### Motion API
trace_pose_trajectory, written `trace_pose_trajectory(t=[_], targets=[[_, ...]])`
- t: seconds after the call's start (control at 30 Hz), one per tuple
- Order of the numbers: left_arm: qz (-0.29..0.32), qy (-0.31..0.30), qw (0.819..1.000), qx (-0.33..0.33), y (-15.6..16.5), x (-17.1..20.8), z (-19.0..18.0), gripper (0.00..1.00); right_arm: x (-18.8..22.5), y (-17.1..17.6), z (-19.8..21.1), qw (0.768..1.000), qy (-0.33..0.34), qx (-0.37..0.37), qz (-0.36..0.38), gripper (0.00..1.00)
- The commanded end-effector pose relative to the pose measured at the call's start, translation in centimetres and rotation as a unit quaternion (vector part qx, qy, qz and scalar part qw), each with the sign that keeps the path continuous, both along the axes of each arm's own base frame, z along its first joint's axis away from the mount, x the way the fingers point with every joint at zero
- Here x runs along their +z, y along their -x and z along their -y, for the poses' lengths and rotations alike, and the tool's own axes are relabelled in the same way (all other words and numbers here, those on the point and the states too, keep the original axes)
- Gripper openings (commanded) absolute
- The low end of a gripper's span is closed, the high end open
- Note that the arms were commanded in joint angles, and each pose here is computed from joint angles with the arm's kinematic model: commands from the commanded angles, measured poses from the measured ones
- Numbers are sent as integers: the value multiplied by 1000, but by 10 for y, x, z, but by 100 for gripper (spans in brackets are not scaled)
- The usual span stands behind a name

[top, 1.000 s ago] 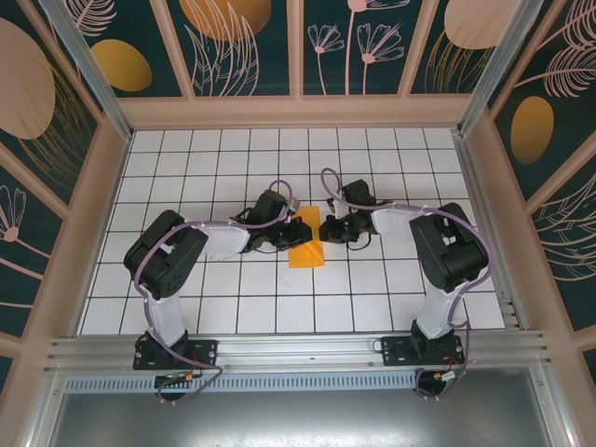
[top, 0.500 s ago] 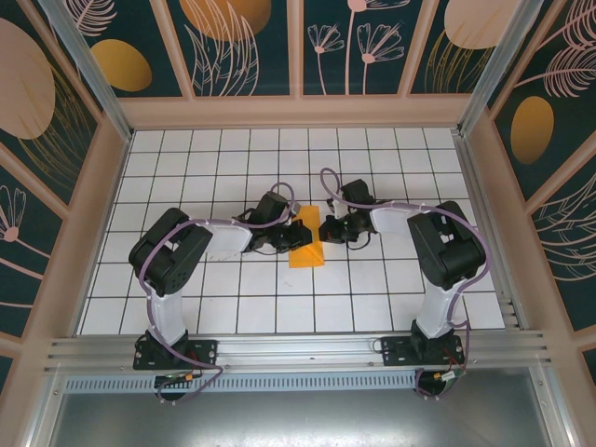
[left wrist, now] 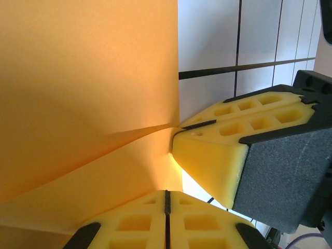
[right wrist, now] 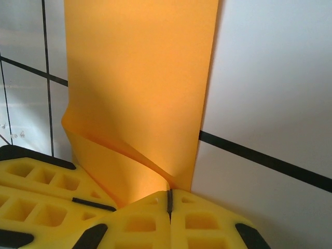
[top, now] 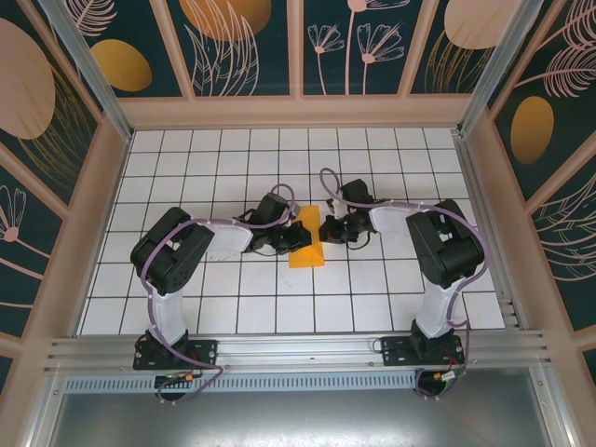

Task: Fold a paper plane with a square sheet of paper (pick it up from the middle)
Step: Fold the triangle a second time at the center of the table.

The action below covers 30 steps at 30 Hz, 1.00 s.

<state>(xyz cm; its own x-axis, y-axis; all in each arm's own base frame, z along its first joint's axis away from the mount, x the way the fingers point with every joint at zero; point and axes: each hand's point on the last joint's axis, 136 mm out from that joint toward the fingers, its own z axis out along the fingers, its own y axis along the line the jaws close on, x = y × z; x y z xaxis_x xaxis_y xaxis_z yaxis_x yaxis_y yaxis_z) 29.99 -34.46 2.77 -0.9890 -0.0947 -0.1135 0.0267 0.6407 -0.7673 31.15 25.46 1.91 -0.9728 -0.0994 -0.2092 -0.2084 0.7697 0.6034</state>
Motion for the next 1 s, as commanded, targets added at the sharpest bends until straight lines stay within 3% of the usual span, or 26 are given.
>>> trace_pose_trajectory(t=[0.0,0.97], targets=[[3,-4,1000,-8,-1,-3,4,10,-3,-6,3,1000,11,-1,2,1],[-22,-29,999,13,5,-21,-7,8,-9,-3,4,1000,15,0,-10,1]])
